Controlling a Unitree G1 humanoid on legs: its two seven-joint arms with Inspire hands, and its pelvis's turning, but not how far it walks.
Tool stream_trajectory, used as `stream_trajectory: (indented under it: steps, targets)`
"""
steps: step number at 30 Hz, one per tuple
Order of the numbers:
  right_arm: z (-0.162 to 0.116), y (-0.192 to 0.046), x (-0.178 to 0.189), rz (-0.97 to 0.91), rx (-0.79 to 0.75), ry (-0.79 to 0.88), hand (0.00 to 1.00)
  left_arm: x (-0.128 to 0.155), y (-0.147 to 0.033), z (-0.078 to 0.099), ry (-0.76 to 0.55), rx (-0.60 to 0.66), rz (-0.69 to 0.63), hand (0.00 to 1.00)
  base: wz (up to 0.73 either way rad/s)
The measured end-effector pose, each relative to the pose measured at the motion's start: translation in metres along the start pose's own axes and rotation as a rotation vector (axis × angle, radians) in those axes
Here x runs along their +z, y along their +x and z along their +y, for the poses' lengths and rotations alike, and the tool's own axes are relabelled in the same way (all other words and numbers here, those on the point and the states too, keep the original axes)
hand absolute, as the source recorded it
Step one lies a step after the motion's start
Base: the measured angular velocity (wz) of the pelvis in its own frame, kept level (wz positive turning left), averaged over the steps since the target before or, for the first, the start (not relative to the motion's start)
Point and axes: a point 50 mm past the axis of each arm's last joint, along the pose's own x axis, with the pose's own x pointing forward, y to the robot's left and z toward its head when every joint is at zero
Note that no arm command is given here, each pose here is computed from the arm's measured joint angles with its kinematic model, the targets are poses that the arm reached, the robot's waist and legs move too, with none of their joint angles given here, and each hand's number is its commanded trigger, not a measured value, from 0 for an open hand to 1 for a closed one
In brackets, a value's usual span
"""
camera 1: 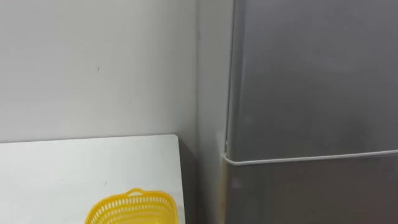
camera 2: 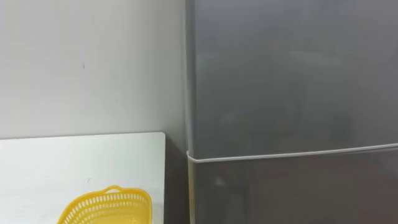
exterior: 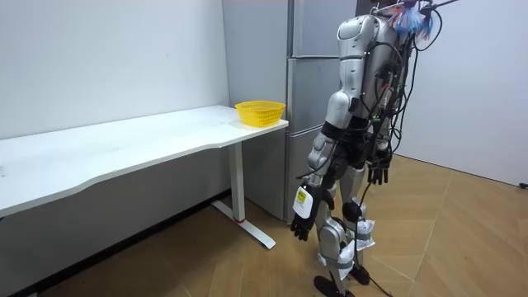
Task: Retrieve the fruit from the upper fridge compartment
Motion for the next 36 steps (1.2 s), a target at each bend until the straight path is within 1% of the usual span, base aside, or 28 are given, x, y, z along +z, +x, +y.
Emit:
stream_trajectory:
  steps: [26,28,32,34,36]
  targets:
    - [0.0008,0.0003,-0.0034,0.014,0.009,-0.010,0.00,-0.0006,0.0000,0.0003,-0.012,0.009,0.004,0.00,0.00]
    - [0.0009,0.0003,-0.0033,0.014,0.009,-0.010,0.00,-0.0003,-0.0001,0.0004,-0.048,0.019,0.002,0.00,0.02]
    - [0.0010,0.0001,-0.0017,0.014,0.012,0.000,0.00,0.0015,-0.0001,0.0007,-0.162,0.043,-0.003,0.00,0.07]
    - [0.0006,0.0000,-0.0011,0.013,0.010,0.002,0.00,0.0024,-0.0001,0.0026,-0.244,0.053,-0.003,0.00,0.05]
    - [-0.0002,0.0001,-0.0020,0.018,0.006,0.013,0.00,-0.0007,0.0000,0.0051,-0.386,0.072,0.010,0.00,0.00]
